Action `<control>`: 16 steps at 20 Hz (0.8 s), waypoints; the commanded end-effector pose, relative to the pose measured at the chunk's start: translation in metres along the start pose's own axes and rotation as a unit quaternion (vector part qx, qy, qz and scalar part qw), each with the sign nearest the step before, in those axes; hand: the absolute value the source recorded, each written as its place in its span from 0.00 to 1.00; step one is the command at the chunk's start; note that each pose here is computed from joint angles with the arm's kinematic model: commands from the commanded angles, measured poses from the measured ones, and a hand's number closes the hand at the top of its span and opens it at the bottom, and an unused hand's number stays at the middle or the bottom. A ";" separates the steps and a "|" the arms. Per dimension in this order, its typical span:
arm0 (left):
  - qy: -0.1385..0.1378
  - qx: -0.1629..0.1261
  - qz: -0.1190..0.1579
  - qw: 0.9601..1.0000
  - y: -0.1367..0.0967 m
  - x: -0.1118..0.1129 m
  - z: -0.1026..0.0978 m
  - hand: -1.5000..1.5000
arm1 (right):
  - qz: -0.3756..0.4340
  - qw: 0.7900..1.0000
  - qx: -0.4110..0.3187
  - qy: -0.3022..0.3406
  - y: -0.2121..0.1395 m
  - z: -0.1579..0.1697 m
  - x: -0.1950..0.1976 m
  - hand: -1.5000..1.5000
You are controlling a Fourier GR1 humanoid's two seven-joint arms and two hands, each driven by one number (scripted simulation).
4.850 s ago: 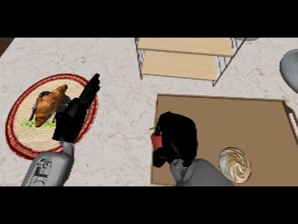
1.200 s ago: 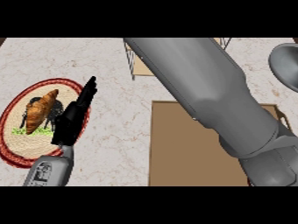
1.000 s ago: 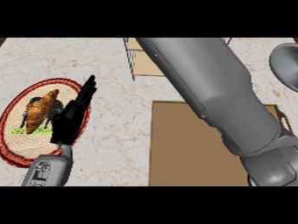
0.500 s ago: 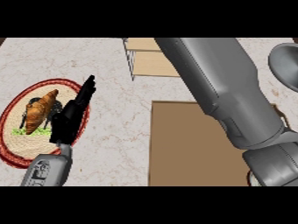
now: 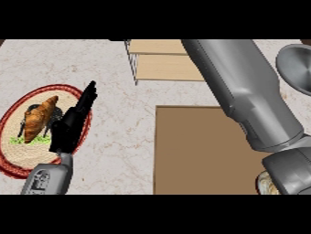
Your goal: Pick the bell pepper from the tray and place it in the tiered shelf
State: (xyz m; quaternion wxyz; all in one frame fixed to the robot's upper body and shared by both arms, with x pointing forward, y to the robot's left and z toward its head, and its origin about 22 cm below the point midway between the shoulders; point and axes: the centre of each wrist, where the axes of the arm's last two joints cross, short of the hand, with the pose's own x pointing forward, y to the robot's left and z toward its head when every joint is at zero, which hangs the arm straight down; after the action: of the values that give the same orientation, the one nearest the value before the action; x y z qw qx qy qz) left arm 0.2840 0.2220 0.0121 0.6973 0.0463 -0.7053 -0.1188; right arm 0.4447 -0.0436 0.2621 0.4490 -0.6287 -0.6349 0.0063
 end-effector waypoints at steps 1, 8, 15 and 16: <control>-0.002 -0.003 0.002 1.000 -0.003 0.005 0.010 0.50 | -0.037 0.997 -0.016 0.072 0.001 0.004 -0.002 0.00; -0.007 0.004 0.002 1.000 0.007 0.006 -0.004 0.50 | -0.137 0.987 0.004 0.078 -0.020 0.006 0.009 0.00; 0.001 -0.003 -0.001 1.000 -0.004 0.004 -0.003 0.50 | -0.190 0.979 -0.008 0.079 -0.055 -0.018 0.031 0.00; 0.008 0.001 0.007 1.000 0.006 -0.007 0.006 0.50 | -0.200 0.976 -0.015 0.084 -0.055 -0.024 0.011 0.00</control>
State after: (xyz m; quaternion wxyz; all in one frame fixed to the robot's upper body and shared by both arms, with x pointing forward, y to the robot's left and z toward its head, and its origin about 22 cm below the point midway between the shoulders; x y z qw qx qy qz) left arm 0.2835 0.2245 0.0148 0.6991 0.0439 -0.7039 -0.1175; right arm 0.4223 -0.0438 0.3030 0.4824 -0.5164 -0.7003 -0.1016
